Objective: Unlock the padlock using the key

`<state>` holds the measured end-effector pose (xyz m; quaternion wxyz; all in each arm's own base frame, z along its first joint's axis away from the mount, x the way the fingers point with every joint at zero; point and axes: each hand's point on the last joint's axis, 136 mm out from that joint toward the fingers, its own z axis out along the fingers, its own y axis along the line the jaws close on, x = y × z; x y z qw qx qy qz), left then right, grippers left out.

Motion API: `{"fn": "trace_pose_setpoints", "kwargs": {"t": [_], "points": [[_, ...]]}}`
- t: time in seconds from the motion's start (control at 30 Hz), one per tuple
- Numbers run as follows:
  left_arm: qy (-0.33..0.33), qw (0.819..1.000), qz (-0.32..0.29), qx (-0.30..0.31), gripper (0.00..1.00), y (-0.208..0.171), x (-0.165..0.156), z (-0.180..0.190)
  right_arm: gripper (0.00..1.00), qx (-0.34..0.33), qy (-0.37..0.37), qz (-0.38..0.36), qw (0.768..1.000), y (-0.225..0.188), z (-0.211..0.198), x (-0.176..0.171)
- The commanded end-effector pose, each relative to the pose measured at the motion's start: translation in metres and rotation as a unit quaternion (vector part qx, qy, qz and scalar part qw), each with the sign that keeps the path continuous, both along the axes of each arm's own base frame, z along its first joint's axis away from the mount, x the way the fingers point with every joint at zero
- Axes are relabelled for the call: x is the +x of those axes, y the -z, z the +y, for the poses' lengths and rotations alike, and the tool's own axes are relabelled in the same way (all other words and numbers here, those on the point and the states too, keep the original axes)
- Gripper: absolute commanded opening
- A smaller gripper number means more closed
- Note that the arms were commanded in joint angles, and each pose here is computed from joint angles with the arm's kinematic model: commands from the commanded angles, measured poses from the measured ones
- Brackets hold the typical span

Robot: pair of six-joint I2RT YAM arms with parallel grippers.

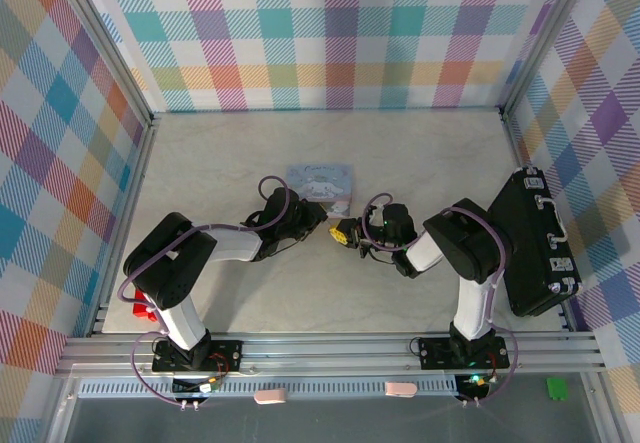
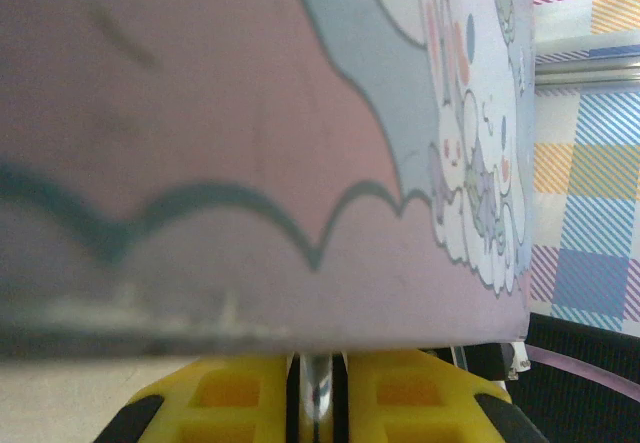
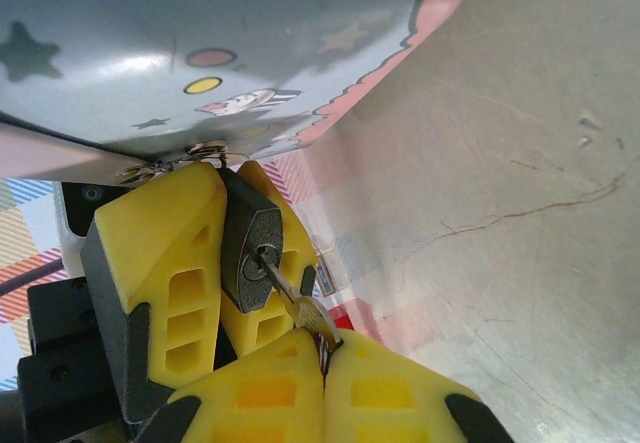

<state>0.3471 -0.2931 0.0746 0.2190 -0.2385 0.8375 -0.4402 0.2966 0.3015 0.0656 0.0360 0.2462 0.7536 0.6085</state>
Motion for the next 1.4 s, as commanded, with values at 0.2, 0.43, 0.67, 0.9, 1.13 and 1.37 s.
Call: {"fn": "trace_pose_setpoints", "kwargs": {"t": [0.2, 0.43, 0.67, 0.9, 1.13, 1.37], "points": [[0.156, 0.985, -0.011, -0.069, 0.0, -0.037, -0.052, -0.068, 0.0, 0.034, 0.029, -0.057, 0.997, -0.03, -0.002, 0.03], [0.162, 0.985, -0.008, -0.061, 0.0, -0.032, -0.056, -0.072, 0.0, 0.036, 0.024, -0.071, 0.997, -0.046, 0.0, 0.034], [0.169, 0.985, -0.003, -0.046, 0.0, -0.023, -0.058, -0.075, 0.0, 0.045, 0.014, -0.085, 0.995, -0.063, 0.006, 0.032], [0.173, 0.985, -0.002, -0.026, 0.0, -0.019, -0.061, -0.074, 0.0, 0.026, 0.01, -0.099, 0.995, -0.072, 0.005, 0.03], [0.18, 0.983, -0.005, -0.025, 0.0, -0.022, -0.064, -0.08, 0.0, 0.043, -0.003, -0.102, 0.994, -0.076, 0.018, 0.03], [0.179, 0.983, 0.001, -0.043, 0.0, -0.02, -0.065, -0.086, 0.0, 0.046, -0.026, -0.126, 0.991, -0.094, 0.035, 0.023]]}}
